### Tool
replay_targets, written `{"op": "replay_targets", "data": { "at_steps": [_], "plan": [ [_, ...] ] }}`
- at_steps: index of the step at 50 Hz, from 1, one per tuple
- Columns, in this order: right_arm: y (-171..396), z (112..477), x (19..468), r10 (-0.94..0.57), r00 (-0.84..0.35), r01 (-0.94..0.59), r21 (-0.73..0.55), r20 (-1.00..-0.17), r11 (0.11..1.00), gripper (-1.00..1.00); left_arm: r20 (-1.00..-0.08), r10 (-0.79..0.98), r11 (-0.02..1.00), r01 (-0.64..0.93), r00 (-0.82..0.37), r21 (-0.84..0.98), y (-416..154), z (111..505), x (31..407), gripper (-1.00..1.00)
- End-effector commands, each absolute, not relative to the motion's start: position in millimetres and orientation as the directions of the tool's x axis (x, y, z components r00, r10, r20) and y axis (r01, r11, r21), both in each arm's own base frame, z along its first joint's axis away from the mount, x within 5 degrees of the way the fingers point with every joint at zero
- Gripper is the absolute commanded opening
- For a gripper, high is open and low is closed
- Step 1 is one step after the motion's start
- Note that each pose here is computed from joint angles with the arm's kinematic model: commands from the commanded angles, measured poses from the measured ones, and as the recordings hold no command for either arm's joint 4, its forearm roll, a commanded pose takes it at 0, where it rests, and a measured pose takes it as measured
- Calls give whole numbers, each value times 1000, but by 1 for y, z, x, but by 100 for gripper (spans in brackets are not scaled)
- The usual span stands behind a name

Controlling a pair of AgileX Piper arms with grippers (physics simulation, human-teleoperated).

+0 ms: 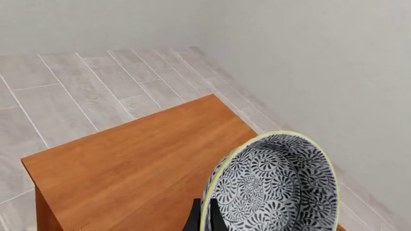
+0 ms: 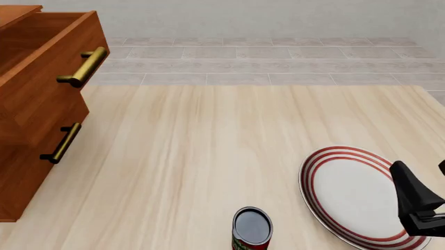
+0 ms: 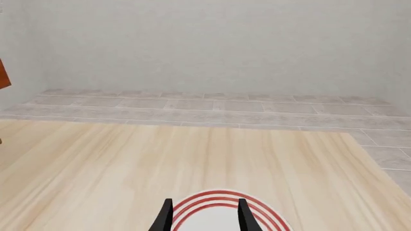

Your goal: Put the bowl on top of the cabinet.

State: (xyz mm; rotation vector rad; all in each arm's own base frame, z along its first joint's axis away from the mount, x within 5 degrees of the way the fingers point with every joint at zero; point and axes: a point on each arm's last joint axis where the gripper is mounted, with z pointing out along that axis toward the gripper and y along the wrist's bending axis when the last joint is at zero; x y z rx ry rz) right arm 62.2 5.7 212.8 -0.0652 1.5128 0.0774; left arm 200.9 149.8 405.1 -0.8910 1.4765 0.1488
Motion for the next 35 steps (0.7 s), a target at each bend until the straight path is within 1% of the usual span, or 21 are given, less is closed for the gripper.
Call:
{"op": "replay_targets", "data": {
  "at_steps": [1,32,33,35],
  "plan": [
    [6,213,62,9,56,-91,4,-998,996,100,-887,-433,673,-597,162,-438,153,402,200,-100],
    [6,213,61,9,59,-92,4,-998,996,100,-875,-458,654,-608,156,-451,159,385,205,-100],
    [6,213,61,9,59,-92,4,-998,996,100,-873,-460,654,-604,160,-455,158,385,206,100],
    [6,213,61,9,59,-92,3,-998,996,100,-874,-459,653,-605,162,-455,158,386,205,100]
  ]
}}
